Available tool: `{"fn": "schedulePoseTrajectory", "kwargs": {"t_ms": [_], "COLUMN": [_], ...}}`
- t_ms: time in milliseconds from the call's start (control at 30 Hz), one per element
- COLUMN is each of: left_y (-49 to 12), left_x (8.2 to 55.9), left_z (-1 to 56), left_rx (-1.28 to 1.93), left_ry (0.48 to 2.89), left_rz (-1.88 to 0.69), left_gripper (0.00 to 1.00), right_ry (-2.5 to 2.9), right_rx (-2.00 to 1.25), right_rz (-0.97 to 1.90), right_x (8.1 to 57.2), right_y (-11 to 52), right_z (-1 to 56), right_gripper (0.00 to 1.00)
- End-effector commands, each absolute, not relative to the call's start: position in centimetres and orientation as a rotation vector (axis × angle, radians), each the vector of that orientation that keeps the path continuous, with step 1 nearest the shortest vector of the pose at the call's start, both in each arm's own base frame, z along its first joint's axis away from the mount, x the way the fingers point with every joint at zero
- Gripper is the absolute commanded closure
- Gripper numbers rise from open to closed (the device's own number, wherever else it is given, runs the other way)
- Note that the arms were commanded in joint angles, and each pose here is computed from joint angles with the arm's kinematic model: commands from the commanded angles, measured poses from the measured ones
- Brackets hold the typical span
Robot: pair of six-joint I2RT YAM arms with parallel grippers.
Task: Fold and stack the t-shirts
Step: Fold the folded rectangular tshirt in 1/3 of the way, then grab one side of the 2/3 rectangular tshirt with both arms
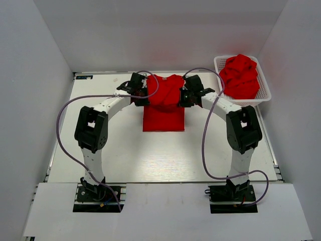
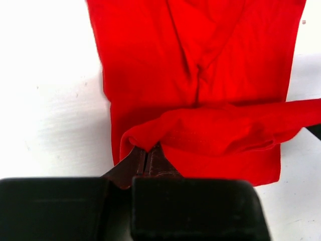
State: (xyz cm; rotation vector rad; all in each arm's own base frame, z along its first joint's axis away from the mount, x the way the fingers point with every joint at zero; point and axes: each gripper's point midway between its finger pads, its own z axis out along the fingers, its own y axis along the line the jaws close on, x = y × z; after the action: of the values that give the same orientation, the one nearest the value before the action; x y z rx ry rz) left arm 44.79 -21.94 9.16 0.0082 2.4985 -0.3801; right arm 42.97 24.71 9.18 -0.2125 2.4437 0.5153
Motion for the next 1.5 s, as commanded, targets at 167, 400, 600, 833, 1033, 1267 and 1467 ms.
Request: {"fn": "schedulePoseTrajectory", "kwargs": {"t_ms": [167,400,600,833,1033,1267,1467], "left_y": [-22.7,-22.6,-22.0,-18.1,-16.7,-18.2,-18.6], "left_x": [48.2,49.3,50.9,56.7,54.7,45.2,38.6], "left_z": [10.6,9.4,9.3,15.2,18.6,13.5,8.9], "left_rx": [0.047,0.037,-0.014,-0.174,-0.149,-0.027,0.022], "left_ry": [2.418,2.424,2.403,2.275,2.223,2.358,2.492], "left_rz": [-0.471,-0.496,-0.504,-0.430,-0.421,-0.538,-0.543], "left_gripper": [1.00,1.00,0.71,0.00,0.00,0.00,0.00], "right_ry": [2.374,2.403,2.349,2.198,2.226,2.307,2.436], "right_rx": [-0.192,-0.162,-0.146,-0.087,-0.170,-0.201,-0.222], "right_rz": [0.537,0.542,0.577,0.607,0.653,0.768,0.822], "right_x": [46.4,48.0,51.0,56.0,52.2,43.7,37.2], "right_y": [24.9,24.5,24.8,23.4,22.9,22.7,22.4], "right_z": [10.5,8.7,8.9,14.9,15.5,13.9,9.2], "right_gripper": [1.00,1.00,0.95,0.10,0.10,0.10,0.10]}}
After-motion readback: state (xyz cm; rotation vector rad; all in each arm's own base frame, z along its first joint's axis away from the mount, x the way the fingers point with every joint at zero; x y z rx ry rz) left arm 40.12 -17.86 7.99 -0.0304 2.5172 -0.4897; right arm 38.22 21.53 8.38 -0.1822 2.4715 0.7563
